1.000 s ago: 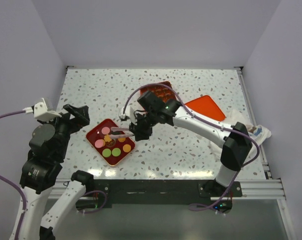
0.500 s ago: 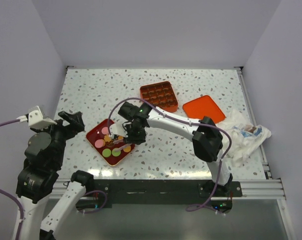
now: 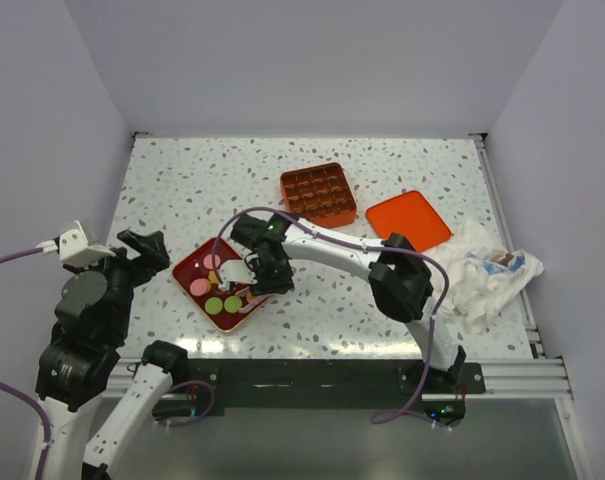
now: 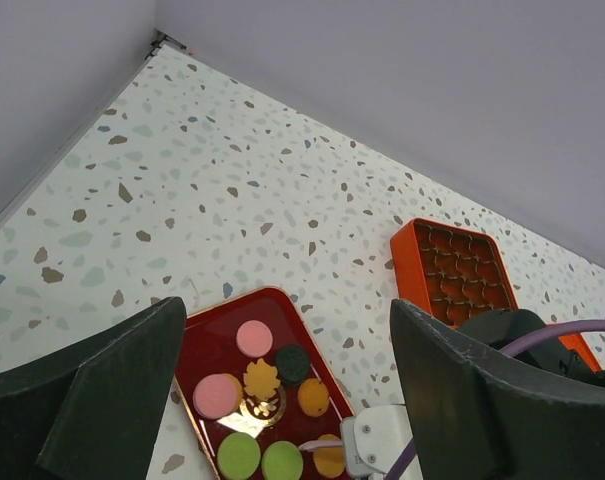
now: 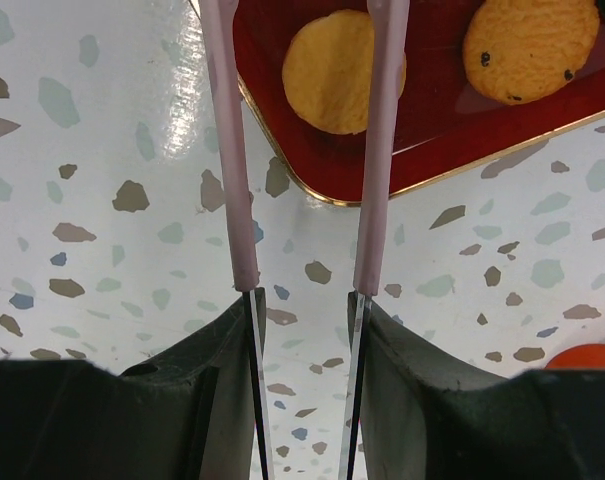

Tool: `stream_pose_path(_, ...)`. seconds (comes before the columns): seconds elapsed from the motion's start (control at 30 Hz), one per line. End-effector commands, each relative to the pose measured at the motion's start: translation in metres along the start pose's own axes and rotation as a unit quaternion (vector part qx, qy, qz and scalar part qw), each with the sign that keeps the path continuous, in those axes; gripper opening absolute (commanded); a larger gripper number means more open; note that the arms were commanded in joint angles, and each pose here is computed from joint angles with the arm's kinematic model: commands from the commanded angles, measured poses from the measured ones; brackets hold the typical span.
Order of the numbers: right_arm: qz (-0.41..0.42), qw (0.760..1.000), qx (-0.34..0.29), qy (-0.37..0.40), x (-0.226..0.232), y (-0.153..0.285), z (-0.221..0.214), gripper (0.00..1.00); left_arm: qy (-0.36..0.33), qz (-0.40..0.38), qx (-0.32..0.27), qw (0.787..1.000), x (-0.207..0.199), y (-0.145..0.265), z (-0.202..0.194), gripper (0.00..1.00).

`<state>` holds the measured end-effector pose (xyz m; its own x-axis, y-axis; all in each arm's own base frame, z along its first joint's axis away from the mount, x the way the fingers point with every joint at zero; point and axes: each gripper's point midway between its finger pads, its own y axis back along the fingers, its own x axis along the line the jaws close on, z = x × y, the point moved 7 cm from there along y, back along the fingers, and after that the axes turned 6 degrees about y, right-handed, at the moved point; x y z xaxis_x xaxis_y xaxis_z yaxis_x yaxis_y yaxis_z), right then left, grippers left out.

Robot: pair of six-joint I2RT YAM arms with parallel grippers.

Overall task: Pack the cookies
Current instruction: Pick up the fake cookies from the plate.

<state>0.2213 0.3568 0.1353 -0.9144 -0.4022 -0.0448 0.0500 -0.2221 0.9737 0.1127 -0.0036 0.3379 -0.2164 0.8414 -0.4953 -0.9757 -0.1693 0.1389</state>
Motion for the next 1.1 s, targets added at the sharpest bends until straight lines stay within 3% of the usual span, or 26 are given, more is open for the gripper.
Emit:
stream_pose_path(0.0,-0.019,1.0,0.009,0.006,-0.009,0.002,0.008,0.41,0.009,0.003,-0.008,1.0,0.001,-0.001,0.0,0.88)
stream_pose_path(1.07,-0.073,0.997,0.021,0.012,-0.008,-0.006,0.036,0.4,0.027,-0.005,-0.016,0.999,0.0,0.002,0.001,0.88)
